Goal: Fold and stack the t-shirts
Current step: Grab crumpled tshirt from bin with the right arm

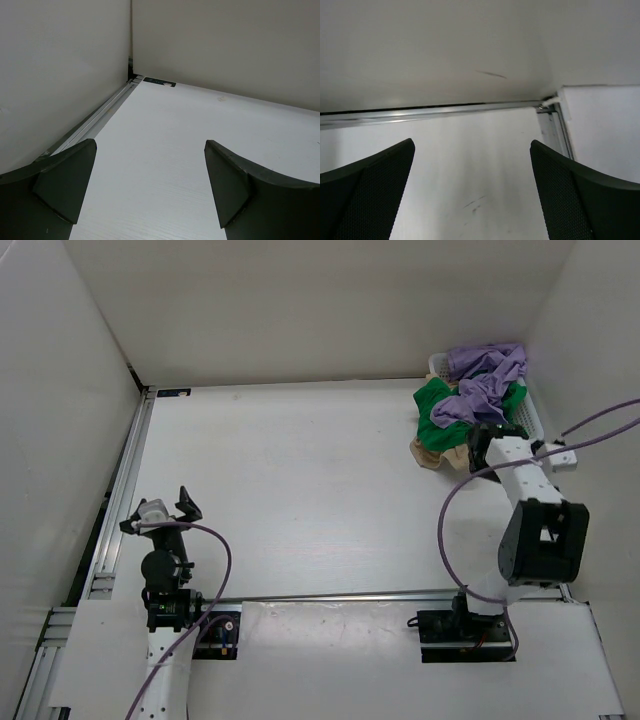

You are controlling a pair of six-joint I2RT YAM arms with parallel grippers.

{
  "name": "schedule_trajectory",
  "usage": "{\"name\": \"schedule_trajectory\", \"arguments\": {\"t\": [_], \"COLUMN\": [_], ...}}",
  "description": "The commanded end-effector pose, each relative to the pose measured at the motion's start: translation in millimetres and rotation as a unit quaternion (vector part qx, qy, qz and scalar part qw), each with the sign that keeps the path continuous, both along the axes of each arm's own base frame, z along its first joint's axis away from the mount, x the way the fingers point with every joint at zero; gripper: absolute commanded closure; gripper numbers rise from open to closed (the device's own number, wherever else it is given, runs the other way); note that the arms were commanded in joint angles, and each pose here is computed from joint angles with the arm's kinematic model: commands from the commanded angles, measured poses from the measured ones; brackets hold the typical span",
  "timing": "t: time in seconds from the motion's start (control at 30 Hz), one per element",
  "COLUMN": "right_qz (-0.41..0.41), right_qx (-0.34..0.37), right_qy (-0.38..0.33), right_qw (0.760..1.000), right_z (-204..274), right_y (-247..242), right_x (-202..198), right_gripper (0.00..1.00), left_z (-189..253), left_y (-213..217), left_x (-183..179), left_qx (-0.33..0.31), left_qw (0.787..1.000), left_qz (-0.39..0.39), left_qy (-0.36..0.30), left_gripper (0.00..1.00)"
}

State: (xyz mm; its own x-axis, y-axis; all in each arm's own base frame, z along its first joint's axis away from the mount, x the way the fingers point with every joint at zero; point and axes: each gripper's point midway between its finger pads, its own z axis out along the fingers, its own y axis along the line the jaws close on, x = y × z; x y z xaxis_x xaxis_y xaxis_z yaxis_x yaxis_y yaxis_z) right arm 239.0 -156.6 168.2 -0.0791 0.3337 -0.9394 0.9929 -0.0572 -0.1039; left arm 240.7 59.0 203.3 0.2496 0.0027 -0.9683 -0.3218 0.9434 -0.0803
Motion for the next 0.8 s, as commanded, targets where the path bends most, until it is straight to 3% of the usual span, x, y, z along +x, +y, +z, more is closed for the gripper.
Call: {"name": "schedule_trajectory", "arguments": {"t": [0.0, 0.07, 0.13, 0.17, 0.2, 0.23, 0.27, 0.33, 0.4, 0.53, 0.67, 0.77], "right_qz": [0.101, 0.236, 0.376, 0.473, 0.557, 0.666, 0.689, 0.696, 0.688, 0.678, 0.662, 0.64], "right_qx": [-0.033, -0.036, -0.004, 0.015, 0.048, 0.119, 0.131, 0.142, 0.154, 0.21, 0.258, 0.275], "right_qy": [0.038, 0.088, 0.055, 0.098, 0.07, 0.039, 0.027, 0.01, -0.008, -0.023, -0.015, -0.002], "right_qw": [0.994, 0.967, 0.925, 0.875, 0.826, 0.736, 0.713, 0.703, 0.709, 0.704, 0.704, 0.717], "right_z": [92, 116, 134, 131, 137, 129, 134, 149, 158, 130, 82, 53], "right_y": [15, 52, 94, 115, 143, 188, 198, 202, 198, 199, 198, 194], "right_x": [13, 62, 114, 130, 148, 166, 174, 204, 241, 283, 310, 319], "right_gripper": [0.0, 0.0, 0.0, 0.0, 0.0, 0.0, 0.0, 0.0, 0.0, 0.01, 0.1, 0.18], "left_z": [-79, -63, -43, -35, -13, -9, -2, 25, 16, 54, 47, 38], "left_y": [-10, -14, -24, -43, -51, -56, -62, -60, -57, -79, -86, -89], "left_x": [12, 11, 11, 12, 10, 9, 9, 16, 25, 24, 31, 30], "left_qx": [0.005, 0.008, 0.014, 0.026, 0.032, 0.033, 0.034, 0.025, 0.011, 0.021, 0.016, 0.012], "left_qw": [0.996, 0.997, 0.996, 0.991, 0.989, 0.985, 0.982, 0.98, 0.971, 0.962, 0.954, 0.948], "left_qz": [-0.032, -0.043, -0.069, -0.123, -0.144, -0.16, -0.176, -0.173, -0.167, -0.226, -0.247, -0.257], "left_qy": [0.079, 0.06, 0.05, 0.045, 0.032, 0.047, 0.06, 0.1, 0.169, 0.149, 0.172, 0.189], "left_gripper": [0.0, 0.0, 0.0, 0.0, 0.0, 0.0, 0.0, 0.0, 0.0, 0.0, 0.0, 0.0]}}
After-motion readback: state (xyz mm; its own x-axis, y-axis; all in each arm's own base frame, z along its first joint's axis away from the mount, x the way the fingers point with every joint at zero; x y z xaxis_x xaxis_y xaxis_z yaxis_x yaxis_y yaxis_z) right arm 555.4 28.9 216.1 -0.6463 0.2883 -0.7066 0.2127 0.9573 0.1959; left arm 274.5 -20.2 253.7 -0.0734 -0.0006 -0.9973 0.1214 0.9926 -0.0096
